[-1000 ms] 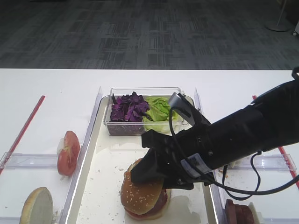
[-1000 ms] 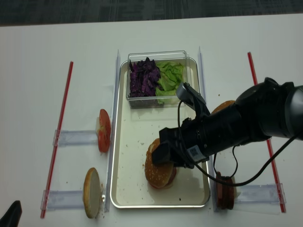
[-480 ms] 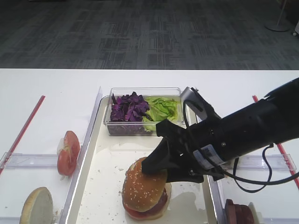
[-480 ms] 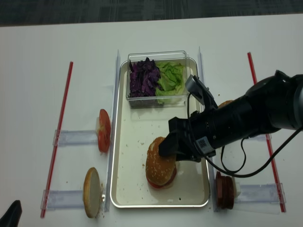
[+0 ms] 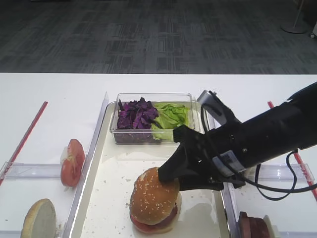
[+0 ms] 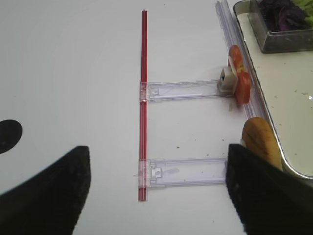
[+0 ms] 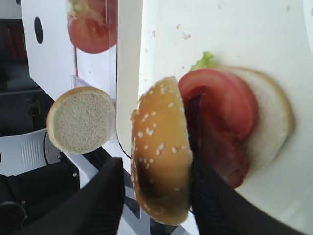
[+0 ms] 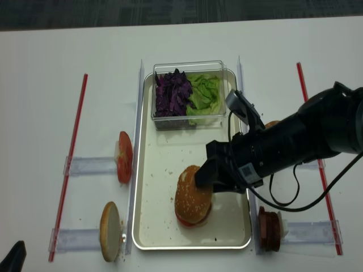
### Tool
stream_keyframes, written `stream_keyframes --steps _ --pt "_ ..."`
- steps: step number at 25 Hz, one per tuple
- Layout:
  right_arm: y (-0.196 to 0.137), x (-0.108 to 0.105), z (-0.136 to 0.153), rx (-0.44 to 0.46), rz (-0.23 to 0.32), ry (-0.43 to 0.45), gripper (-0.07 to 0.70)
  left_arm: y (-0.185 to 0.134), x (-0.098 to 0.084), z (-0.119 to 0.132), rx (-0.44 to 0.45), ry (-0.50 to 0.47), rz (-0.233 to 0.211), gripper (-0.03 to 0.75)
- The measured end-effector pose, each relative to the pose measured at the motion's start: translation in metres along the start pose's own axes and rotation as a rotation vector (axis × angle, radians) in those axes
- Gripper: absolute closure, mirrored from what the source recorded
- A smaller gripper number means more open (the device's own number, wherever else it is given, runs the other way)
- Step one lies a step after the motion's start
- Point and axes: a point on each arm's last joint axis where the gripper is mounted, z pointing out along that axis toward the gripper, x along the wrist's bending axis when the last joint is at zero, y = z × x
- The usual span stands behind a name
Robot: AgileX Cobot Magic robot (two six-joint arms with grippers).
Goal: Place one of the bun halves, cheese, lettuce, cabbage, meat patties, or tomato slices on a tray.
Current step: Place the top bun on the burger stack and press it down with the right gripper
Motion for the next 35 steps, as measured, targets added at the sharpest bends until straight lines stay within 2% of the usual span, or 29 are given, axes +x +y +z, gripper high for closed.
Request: stream_keyframes --steps 9,26,31,35 --pt "0.001 0.004 -0.026 -0.031 -0.039 -0.039 0.273 0.0 0.0 0.0 0.0 0.0 0.0 0.19" --pt "0.0 0.007 -0.028 -0.027 -0.046 -0.034 0.273 0.0 0.0 0.0 0.0 0.0 0.0 0.19" --pt "-0.001 0.01 -0.028 -0.024 -0.032 -0.003 0.272 0.0 0.0 0.0 0.0 0.0 0.0 0.19" --pt "-0.002 0.018 -0.035 -0.046 -0.057 0.012 0.272 0.0 0.0 0.0 0.0 0.0 0.0 0.19"
